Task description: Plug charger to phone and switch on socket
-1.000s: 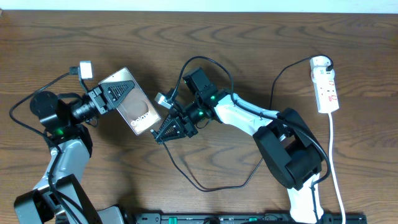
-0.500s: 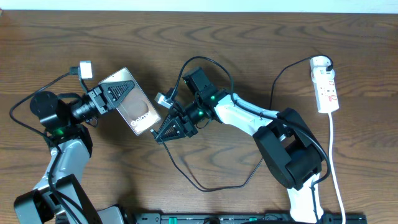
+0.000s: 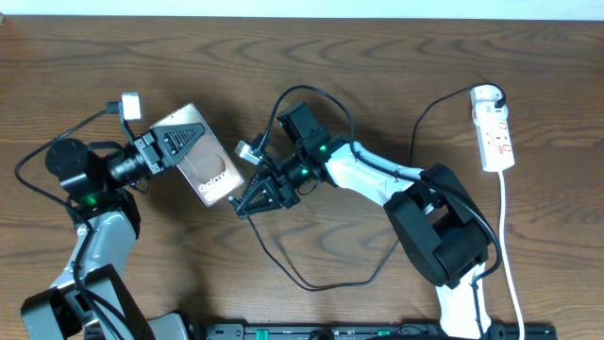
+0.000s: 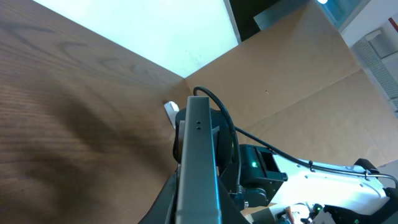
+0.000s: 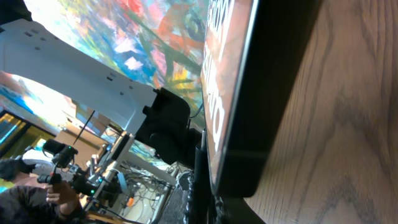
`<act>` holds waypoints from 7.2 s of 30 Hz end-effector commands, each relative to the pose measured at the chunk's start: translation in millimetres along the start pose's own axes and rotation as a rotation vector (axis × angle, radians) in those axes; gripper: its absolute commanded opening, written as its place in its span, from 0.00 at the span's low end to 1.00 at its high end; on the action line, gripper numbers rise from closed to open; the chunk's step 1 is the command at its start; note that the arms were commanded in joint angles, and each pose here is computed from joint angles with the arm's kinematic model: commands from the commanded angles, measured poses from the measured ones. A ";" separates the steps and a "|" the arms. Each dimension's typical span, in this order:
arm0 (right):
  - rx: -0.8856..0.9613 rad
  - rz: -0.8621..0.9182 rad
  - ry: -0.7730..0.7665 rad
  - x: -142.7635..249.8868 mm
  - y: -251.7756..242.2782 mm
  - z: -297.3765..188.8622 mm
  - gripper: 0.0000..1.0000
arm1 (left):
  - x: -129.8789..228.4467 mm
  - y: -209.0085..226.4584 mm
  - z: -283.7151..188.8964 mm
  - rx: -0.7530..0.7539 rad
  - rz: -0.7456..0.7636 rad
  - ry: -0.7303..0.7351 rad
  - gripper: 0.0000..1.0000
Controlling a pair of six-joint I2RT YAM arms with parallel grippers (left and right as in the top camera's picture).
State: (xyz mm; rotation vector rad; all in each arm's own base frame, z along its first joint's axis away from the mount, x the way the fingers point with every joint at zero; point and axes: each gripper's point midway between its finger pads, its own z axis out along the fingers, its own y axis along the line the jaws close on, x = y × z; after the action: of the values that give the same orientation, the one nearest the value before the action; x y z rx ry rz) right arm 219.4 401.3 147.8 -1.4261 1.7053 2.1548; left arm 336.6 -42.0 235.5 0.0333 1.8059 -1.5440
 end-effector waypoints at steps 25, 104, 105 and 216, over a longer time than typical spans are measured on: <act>-0.019 0.005 -0.001 1.4 0.7 0.7 0.07 | 5.8 -8.7 0.3 0.027 0.014 0.040 0.08; 0.005 -0.005 0.013 1.8 -3.3 7.5 0.07 | 2.7 -8.9 -0.2 0.021 0.025 0.027 0.07; 0.006 0.000 0.013 1.8 -3.4 7.5 0.07 | 1.8 -8.4 -1.3 0.018 0.025 0.022 0.07; 1.524 1.152 0.183 185.3 -104.4 -144.0 0.01 | -19.2 7.2 -52.9 -0.061 -0.038 -0.095 0.08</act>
State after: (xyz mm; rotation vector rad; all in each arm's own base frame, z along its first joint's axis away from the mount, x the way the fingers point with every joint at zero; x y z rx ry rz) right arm 287.9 261.9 -3.8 -0.1364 3.1498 0.2080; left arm 331.0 16.2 235.8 -0.1265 1.7812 -1.4803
